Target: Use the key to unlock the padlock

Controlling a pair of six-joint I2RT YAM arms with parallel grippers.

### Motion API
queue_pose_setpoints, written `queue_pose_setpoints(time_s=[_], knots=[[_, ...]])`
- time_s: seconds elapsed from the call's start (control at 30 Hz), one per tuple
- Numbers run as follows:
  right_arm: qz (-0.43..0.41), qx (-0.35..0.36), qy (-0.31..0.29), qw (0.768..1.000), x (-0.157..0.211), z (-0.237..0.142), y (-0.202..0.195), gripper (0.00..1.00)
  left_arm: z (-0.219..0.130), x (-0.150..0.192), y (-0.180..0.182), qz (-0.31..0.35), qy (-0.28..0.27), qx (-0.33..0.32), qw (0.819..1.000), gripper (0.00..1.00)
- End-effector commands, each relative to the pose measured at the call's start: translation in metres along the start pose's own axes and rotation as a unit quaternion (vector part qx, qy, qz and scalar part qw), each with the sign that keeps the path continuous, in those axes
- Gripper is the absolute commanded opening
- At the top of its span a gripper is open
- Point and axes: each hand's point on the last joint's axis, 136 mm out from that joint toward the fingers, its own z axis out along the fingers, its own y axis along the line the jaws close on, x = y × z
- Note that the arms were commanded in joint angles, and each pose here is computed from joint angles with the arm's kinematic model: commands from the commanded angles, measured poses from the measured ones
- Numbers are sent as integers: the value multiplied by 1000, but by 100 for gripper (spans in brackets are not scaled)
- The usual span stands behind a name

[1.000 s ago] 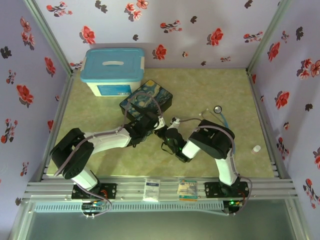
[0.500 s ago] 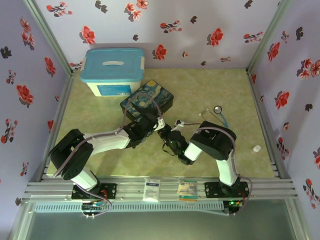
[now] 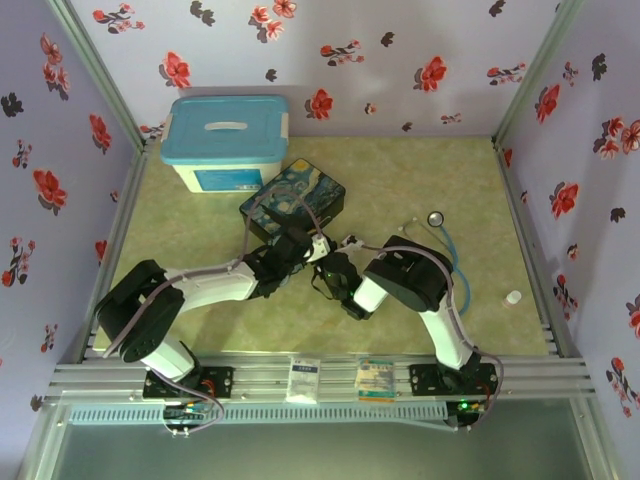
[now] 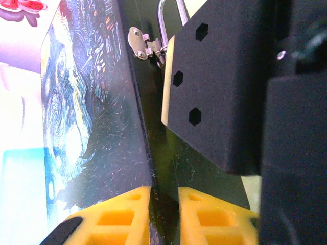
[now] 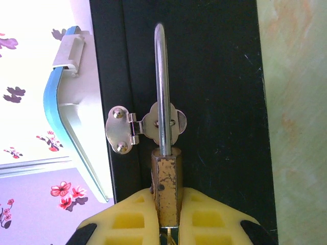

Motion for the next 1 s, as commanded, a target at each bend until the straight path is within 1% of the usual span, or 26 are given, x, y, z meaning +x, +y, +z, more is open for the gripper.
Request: queue_pose_setpoints(time_s=[0.0, 0.07, 0.17, 0.23, 0.33, 0.4, 0.43, 0.5, 0.53, 0.6, 0.67, 0.7, 0.77, 0.83, 0.87, 0.9, 0.93, 0.97], knots=[[6, -21, -82, 996, -52, 3, 19, 0, -4, 83, -78, 98, 117, 136, 979, 19], [-7, -20, -76, 997, -59, 5, 21, 0, -4, 84, -79, 101, 118, 137, 978, 19], [-16, -13, -105, 994, -80, 0, 18, 0, -3, 86, -79, 103, 121, 136, 978, 18], [-15, -7, -109, 994, -88, 1, 13, 0, -2, 87, -80, 103, 122, 135, 978, 18], [-9, -14, -91, 996, -85, 8, 19, 0, -3, 86, -79, 104, 121, 132, 978, 15], [-41, -34, -54, 997, -68, 16, 38, 0, -2, 87, -78, 106, 122, 129, 978, 15], [-53, -41, -47, 997, -61, 15, 45, 0, -1, 87, -78, 109, 124, 128, 978, 15], [-69, -44, -71, 994, -70, 8, 52, 0, -1, 88, -77, 109, 126, 126, 978, 15], [-66, -40, -88, 993, -78, 5, 50, 0, -1, 88, -77, 107, 127, 126, 978, 15], [-59, -35, -98, 993, -87, 6, 45, 0, 0, 89, -77, 107, 128, 125, 978, 14], [-54, -22, -113, 992, -96, 8, 32, 0, -1, 90, -76, 108, 130, 123, 978, 14], [-38, -13, -118, 992, -100, 10, 21, 0, -1, 91, -76, 108, 130, 123, 978, 13], [-24, -4, -121, 992, -102, 15, 7, 0, -1, 91, -77, 108, 130, 124, 978, 13], [-41, -12, -105, 994, -95, 21, 15, 0, -1, 92, -77, 107, 131, 124, 978, 13], [-63, -22, -93, 993, -88, 24, 26, 0, -1, 92, -77, 108, 131, 124, 978, 13], [-111, -40, -72, 990, -78, 27, 46, 0, -1, 92, -77, 109, 132, 125, 977, 13], [-169, -57, -60, 982, -68, 25, 65, 0, -1, 92, -77, 108, 131, 125, 978, 13], [-192, -58, -65, 977, -65, 19, 71, 0, 0, 91, -77, 109, 131, 124, 978, 13]])
